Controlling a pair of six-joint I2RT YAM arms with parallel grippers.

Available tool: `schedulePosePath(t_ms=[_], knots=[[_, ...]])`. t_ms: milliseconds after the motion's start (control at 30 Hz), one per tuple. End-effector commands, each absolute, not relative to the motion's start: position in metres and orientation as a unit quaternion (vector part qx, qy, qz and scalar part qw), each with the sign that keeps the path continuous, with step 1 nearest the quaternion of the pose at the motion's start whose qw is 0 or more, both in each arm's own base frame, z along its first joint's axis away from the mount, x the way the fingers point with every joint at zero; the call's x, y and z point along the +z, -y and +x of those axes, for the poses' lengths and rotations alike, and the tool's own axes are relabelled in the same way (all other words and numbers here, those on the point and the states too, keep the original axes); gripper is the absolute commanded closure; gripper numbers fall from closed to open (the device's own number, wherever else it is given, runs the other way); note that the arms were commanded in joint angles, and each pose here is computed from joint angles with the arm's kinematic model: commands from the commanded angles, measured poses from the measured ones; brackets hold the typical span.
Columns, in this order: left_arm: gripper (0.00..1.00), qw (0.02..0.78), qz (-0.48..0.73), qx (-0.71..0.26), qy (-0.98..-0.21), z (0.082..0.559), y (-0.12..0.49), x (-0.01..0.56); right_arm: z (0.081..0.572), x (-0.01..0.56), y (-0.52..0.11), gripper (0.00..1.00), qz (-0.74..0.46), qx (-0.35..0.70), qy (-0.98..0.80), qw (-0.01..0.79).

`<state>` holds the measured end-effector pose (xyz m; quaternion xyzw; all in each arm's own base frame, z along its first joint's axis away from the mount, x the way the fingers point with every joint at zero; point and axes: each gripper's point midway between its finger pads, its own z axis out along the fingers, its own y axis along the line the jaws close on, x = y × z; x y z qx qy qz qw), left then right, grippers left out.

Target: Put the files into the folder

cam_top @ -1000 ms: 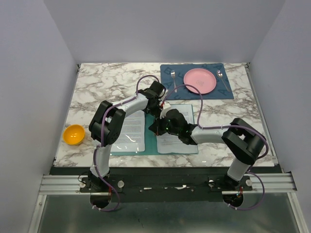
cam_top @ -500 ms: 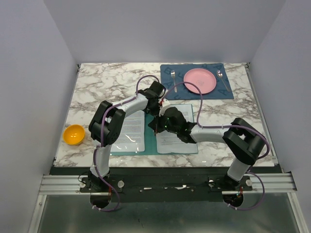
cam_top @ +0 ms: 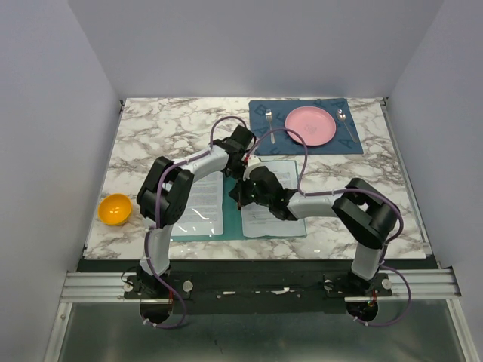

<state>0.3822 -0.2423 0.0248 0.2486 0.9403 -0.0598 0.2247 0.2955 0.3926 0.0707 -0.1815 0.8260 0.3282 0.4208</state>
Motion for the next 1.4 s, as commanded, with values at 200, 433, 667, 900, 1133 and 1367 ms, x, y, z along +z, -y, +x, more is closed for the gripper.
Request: schedulePosePath(t_ms=[200,433,667,900,1133,1367], knots=[[0.14,0.158,0.270,0.004,-0.950,0.355,0.207,-0.006,0.286,0.051,-0.388,1.00,-0.175,0.327,-0.837,0.403],[0.15,0.158,0.270,0.006,-0.950,0.355,0.207,-0.006,0.272,0.042,-0.385,1.00,-0.176,0.342,-0.840,0.383],[0.16,0.160,0.271,0.007,-0.949,0.355,0.206,-0.004,0.270,0.069,-0.392,1.00,-0.187,0.372,-0.817,0.400],[0.17,0.159,0.272,0.006,-0.949,0.355,0.207,-0.005,0.280,0.103,-0.389,1.00,-0.187,0.366,-0.798,0.441],[0.17,0.158,0.274,0.005,-0.949,0.355,0.207,-0.005,0.293,0.090,-0.387,1.00,-0.176,0.353,-0.807,0.440],[0.18,0.157,0.274,0.005,-0.949,0.354,0.206,-0.006,0.304,0.089,-0.386,1.00,-0.161,0.355,-0.806,0.446]])
